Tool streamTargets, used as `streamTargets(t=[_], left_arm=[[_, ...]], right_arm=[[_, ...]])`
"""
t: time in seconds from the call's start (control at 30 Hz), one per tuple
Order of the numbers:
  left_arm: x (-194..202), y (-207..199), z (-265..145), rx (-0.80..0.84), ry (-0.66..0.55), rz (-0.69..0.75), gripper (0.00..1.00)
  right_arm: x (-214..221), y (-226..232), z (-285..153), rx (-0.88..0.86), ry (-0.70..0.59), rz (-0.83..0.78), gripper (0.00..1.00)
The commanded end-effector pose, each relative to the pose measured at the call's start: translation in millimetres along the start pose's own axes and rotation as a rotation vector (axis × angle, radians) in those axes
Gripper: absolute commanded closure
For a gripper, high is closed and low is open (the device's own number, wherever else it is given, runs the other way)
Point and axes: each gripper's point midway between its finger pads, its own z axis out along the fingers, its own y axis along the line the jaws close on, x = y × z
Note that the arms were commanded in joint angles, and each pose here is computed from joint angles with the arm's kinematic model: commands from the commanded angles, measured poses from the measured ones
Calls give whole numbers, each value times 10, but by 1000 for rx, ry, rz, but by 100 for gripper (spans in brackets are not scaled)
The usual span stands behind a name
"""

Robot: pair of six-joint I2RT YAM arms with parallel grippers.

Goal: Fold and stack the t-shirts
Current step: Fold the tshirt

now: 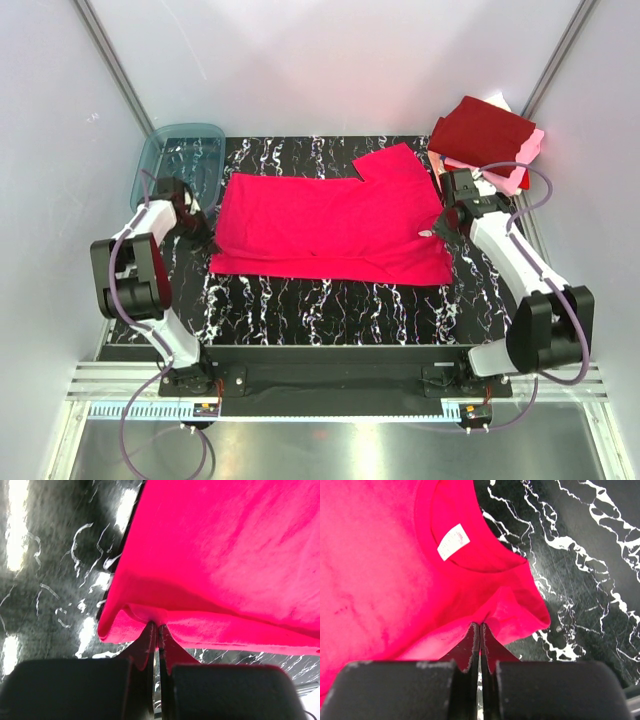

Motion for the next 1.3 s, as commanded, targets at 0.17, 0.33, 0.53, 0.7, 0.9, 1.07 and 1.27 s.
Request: streamTargets(t=[0.17,0.33,0.53,0.7,0.9,1.07,1.27], left_arm=[[-291,-84,-28,-17,-66,34,100],[-412,-149,-72,-18,-83,40,100],[-531,-227,-10,-55,-75,62,100],[-578,-178,87,-89,-66,48,84],[-600,-200,-255,-106,-162,52,44],[-385,-91,-536,-128,-237,50,24],[2,60,-349,-60,-233,-35,22]], right_arm=[[-320,112,159,-27,-35,-2,100],[-372,130,248,-26,-32,1,100],[-420,170,412,-17,-14,-8,100],[-458,204,659,1,36,-1,99],[-648,216,780,-26,109,-3,1],[-637,-21,527,-35,78,35,0],[-67,-255,249,-109,121,103,0]])
